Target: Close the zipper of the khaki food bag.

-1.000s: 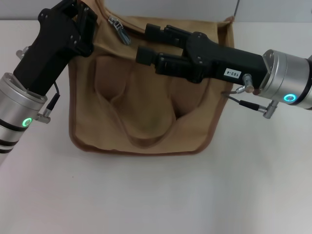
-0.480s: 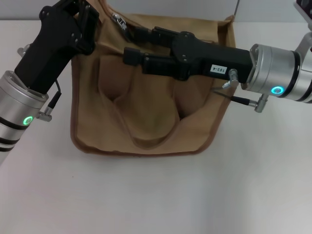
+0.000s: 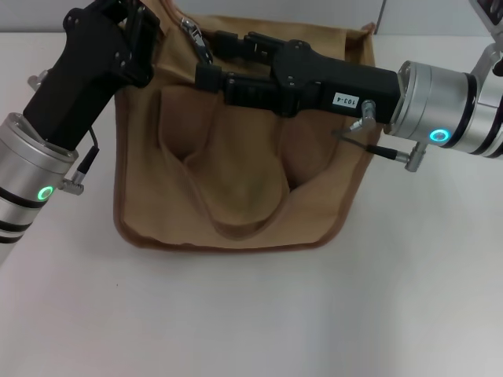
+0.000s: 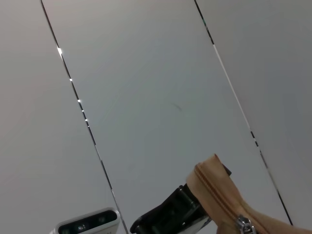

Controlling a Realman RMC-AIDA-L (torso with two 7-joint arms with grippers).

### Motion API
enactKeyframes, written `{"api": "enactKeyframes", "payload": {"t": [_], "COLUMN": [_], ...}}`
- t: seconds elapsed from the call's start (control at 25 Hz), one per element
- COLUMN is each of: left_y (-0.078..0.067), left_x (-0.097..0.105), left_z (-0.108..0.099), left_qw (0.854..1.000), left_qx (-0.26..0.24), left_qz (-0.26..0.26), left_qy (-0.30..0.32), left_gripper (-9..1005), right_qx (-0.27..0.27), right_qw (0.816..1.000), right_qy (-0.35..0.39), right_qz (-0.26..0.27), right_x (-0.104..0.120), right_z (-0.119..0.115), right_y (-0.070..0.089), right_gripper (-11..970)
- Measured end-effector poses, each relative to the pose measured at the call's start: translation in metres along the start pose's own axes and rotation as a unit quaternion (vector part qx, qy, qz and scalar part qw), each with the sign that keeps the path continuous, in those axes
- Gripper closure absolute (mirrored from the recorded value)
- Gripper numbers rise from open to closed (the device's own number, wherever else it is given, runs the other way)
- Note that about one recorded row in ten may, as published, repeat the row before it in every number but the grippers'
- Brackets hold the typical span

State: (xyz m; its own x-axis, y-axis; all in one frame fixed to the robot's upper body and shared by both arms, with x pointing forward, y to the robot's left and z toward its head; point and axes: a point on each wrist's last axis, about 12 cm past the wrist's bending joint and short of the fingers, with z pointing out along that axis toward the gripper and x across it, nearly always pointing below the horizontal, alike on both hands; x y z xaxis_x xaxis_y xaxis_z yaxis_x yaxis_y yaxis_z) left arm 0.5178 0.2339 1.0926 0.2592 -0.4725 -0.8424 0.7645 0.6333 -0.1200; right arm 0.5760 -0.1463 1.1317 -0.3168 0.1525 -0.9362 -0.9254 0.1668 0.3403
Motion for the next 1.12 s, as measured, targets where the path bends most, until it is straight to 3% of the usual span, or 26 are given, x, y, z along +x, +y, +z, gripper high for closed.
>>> {"api": "enactKeyframes", "payload": {"t": [0.52,1.12], "left_y": [0.001,0.001], "left_x": [0.000,0.000], "left_z": [0.001,0.000], "left_qw": [1.000,1.000], "left_qx": [-0.002,-0.005], "left_qz": [0.000,0.001], "left_qy": [0.001,-0.001], "left_gripper": [942,939], "right_qx": [-0.016,-0.027], "right_qw": [1.000,0.999], "right_qy": [-0.003,0.020], "right_qz": [-0.006,0.021], "right_x": [-0.002,0.003], "right_z": [0.009,0.013], "right_y": [0.005,0.007], "right_gripper": [125,126]}}
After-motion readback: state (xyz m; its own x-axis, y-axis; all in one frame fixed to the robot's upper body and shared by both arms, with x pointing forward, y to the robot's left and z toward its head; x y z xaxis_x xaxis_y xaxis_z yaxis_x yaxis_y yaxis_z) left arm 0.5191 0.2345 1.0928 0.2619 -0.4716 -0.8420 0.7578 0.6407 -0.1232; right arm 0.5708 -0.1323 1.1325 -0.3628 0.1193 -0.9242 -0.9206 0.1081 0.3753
